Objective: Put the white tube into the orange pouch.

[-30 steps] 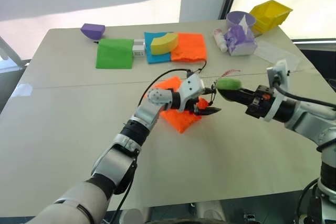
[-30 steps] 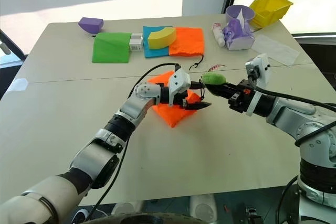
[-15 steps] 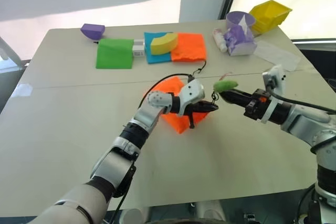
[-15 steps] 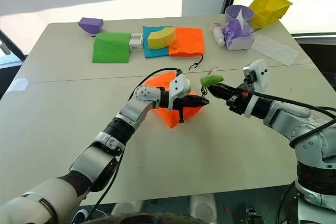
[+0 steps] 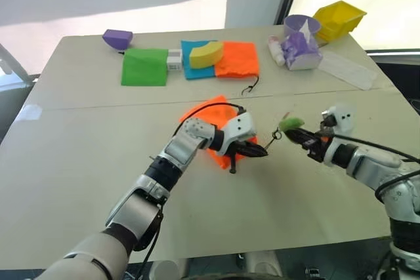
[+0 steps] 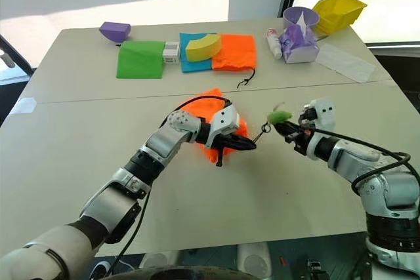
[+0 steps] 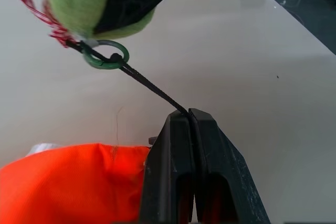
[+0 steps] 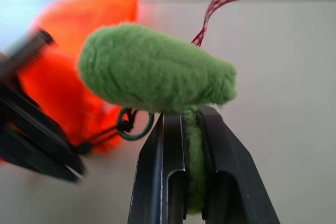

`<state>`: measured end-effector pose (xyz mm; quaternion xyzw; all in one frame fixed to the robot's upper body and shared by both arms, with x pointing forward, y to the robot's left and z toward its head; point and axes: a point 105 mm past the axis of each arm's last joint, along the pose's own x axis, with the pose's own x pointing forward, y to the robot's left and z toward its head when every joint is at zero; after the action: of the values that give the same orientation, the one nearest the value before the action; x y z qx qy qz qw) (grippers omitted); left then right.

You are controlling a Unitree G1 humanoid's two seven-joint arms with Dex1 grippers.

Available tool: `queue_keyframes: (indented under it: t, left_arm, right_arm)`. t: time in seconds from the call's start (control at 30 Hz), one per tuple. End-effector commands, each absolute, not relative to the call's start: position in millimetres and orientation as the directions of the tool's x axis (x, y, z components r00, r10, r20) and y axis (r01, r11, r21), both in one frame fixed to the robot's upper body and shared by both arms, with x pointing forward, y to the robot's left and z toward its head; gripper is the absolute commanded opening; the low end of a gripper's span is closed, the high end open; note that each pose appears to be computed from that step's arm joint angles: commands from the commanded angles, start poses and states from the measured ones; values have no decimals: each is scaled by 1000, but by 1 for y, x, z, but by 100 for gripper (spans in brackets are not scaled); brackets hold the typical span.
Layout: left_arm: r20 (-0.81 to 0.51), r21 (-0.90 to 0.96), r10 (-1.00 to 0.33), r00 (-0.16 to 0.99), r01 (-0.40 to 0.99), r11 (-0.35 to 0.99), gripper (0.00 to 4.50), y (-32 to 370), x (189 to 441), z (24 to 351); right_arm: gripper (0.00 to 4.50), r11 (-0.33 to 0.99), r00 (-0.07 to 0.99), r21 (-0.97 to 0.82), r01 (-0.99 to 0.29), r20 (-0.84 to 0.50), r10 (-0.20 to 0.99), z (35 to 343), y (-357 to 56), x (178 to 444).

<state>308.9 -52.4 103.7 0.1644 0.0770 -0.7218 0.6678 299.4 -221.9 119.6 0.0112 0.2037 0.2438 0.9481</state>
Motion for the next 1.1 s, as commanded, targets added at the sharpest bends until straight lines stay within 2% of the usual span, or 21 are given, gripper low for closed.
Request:
queue_keyframes:
  t: [0.03, 0.2, 0.5, 0.57, 0.63, 0.67, 0.77, 0.87, 1.1]
  left_arm:
    - [-365, 135, -927, -87, 980, -145, 8, -54, 302, 104]
    - [-412, 127, -903, -118, 974, -186, 8, -47, 298, 101]
    - [-484, 237, -874, -54, 953, -190, 8, -31, 310, 104]
    - [-398, 208, -916, -54, 967, -148, 8, -40, 311, 116]
    - [-364, 202, -930, -54, 970, -135, 8, -41, 312, 122]
    - [-360, 202, -932, -51, 971, -131, 8, -40, 314, 122]
    - [-328, 163, -938, -112, 971, -173, 8, -36, 307, 130]
    - [-324, 180, -939, -118, 966, -183, 8, -32, 307, 134]
    - [-318, 190, -937, -145, 958, -213, 8, -21, 305, 136]
  right_arm:
    - [0, 907, 830, -27, -421, -414, 373, 123, -243, 303]
    - [0, 881, 823, -200, -428, -489, 288, 119, -261, 304]
    - [0, 838, 808, -301, -456, -534, 248, 119, -270, 304]
    - [0, 835, 792, -220, -504, -503, 346, 124, -251, 302]
    - [0, 804, 749, -212, -556, -546, 375, 118, -245, 293]
    - [0, 794, 735, -214, -569, -565, 374, 115, -246, 291]
    - [0, 734, 633, -115, -669, -605, 482, 114, -231, 269]
    - [0, 660, 527, -25, -750, -626, 575, 119, -220, 247]
    - [0, 514, 305, 142, -846, -661, 685, 127, -204, 204]
